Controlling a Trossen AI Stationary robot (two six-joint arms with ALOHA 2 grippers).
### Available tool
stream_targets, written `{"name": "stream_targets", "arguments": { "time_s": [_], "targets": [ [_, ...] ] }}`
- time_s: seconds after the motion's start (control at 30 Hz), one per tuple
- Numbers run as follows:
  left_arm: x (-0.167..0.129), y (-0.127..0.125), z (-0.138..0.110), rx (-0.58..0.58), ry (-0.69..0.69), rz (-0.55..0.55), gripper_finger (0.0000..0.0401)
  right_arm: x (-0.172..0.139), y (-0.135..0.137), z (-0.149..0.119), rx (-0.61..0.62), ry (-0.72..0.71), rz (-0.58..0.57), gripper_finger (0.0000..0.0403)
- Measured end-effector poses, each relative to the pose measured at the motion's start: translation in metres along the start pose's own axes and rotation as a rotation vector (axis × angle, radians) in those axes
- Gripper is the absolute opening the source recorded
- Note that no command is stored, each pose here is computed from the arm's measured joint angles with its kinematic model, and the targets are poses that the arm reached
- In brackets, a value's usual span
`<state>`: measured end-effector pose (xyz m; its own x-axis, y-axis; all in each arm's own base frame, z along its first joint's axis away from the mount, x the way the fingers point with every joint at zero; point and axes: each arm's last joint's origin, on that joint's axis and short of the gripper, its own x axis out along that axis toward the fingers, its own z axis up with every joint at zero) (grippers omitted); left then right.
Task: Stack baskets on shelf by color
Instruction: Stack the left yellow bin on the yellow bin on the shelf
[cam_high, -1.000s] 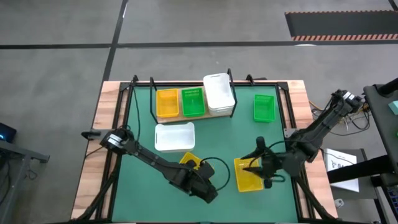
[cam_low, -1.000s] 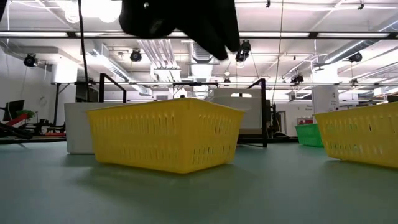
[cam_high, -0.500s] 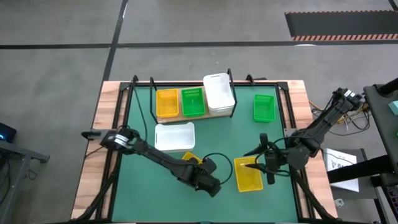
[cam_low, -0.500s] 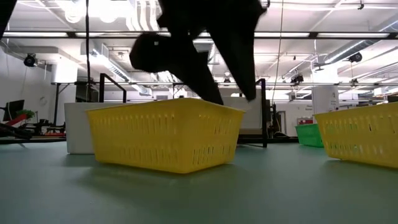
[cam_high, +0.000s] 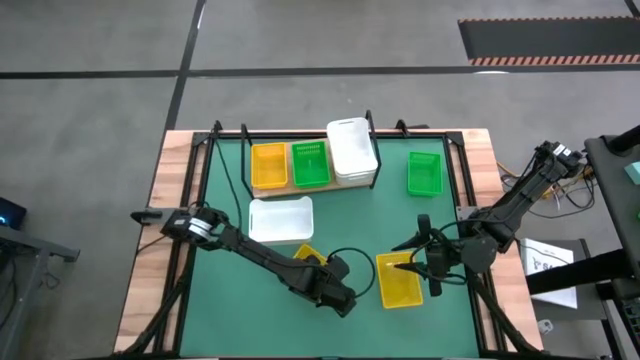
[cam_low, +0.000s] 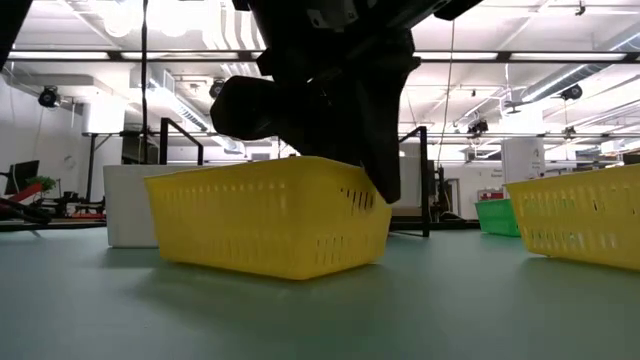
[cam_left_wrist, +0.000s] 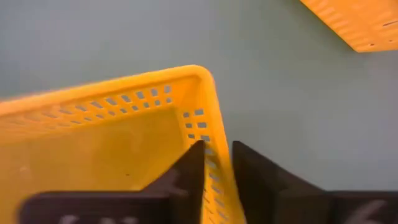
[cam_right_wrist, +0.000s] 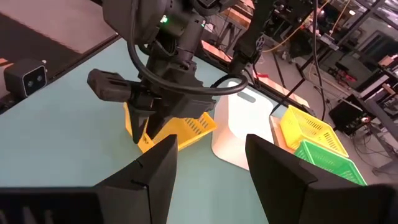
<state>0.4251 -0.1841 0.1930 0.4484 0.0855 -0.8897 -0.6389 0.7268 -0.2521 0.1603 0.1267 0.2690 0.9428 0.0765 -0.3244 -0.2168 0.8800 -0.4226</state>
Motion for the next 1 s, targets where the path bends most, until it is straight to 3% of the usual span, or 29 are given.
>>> {"name": "stream_targets", "arguments": {
  "time_s": [0.1,0.3,0.53,0.63,0.7,0.87,1.0],
  "targets": [
    [-0.001,-0.001,-0.001,0.022,0.000,0.000,0.0013,0.000,0.000,0.000,0.000,0.000,0.000,0.0183],
    [-0.029,-0.005,0.001,0.166,-0.008,-0.039,0.0003,0.000,0.000,0.000,0.000,0.000,0.000,0.0183],
    [-0.095,-0.023,-0.002,0.770,-0.056,-0.215,0.0001,0.000,0.000,-0.001,-0.001,0.002,0.000,0.0183],
    [-0.123,-0.013,0.000,0.966,-0.104,-0.147,0.0001,0.000,0.000,-0.001,0.001,-0.001,0.000,0.0183],
    [-0.139,0.003,0.006,1.032,-0.124,-0.030,0.0000,0.000,0.000,-0.001,0.001,-0.001,-0.001,0.0183],
    [-0.175,0.053,0.030,1.054,-0.110,0.214,0.0000,0.000,0.000,-0.001,0.009,-0.001,-0.001,0.0183],
    [-0.190,0.093,0.053,1.035,-0.114,0.282,0.0000,0.000,0.000,0.000,0.014,-0.007,-0.002,0.0183]
  ]
}}
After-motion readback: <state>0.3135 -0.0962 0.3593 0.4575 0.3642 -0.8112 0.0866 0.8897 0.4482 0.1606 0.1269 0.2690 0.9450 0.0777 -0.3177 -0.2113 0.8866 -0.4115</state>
